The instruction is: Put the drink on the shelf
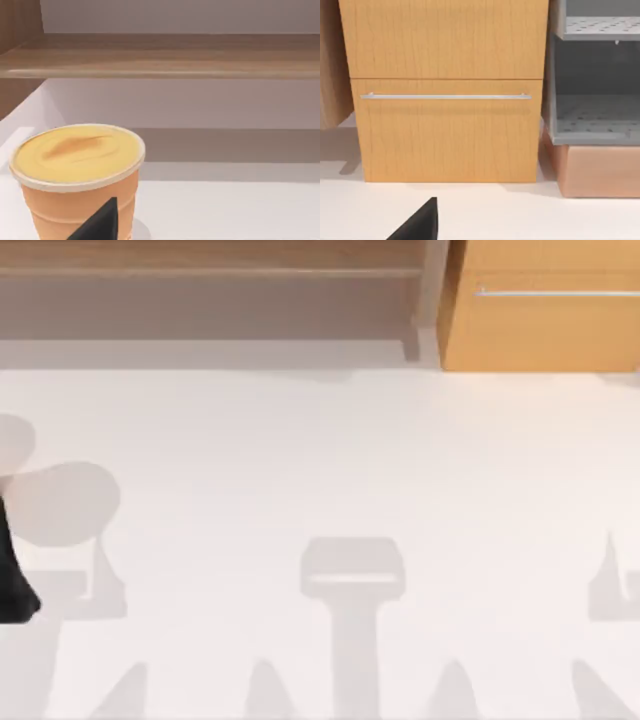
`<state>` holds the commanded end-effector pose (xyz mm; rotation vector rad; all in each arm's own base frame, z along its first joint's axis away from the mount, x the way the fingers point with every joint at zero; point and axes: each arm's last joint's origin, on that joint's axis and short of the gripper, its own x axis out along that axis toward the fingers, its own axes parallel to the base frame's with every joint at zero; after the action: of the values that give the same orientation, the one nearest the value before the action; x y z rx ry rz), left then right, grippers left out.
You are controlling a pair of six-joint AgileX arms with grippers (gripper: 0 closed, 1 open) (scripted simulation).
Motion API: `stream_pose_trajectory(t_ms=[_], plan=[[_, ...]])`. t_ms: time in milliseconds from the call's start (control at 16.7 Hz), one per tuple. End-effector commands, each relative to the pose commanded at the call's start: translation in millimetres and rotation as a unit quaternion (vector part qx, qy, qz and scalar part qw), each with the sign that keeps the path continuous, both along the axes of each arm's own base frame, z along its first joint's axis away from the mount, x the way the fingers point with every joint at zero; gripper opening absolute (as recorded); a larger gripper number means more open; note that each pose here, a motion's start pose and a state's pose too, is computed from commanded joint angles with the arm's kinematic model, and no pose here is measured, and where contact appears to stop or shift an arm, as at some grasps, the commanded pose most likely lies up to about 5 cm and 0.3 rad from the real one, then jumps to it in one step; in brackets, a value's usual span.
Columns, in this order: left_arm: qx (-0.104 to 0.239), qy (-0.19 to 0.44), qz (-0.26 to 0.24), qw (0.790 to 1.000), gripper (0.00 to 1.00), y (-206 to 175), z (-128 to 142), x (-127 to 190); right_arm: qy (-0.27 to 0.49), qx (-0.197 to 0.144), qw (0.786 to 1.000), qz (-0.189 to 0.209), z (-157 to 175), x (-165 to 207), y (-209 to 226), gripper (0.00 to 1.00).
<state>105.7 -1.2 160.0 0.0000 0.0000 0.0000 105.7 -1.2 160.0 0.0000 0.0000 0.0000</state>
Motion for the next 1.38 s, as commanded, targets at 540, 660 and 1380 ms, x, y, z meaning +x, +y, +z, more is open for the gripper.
stream_pose_trajectory(t_ms=[540, 660, 1380], plan=[[0.009, 0.011, -0.002, 1.000, 1.00, 9, 7, 16, 0.000, 0.000, 1.000, 0.000, 0, 0, 0, 1.00], [0.012, 0.019, -0.003, 1.000, 1.00, 15, 8, 26, 0.000, 0.000, 1.000, 0.000, 0, 0, 0, 1.00], [0.004, 0.088, -0.011, 0.996, 1.00, 79, -37, 78, 0.000, 0.000, 1.000, 0.000, 0, 0, 0, 1.00]])
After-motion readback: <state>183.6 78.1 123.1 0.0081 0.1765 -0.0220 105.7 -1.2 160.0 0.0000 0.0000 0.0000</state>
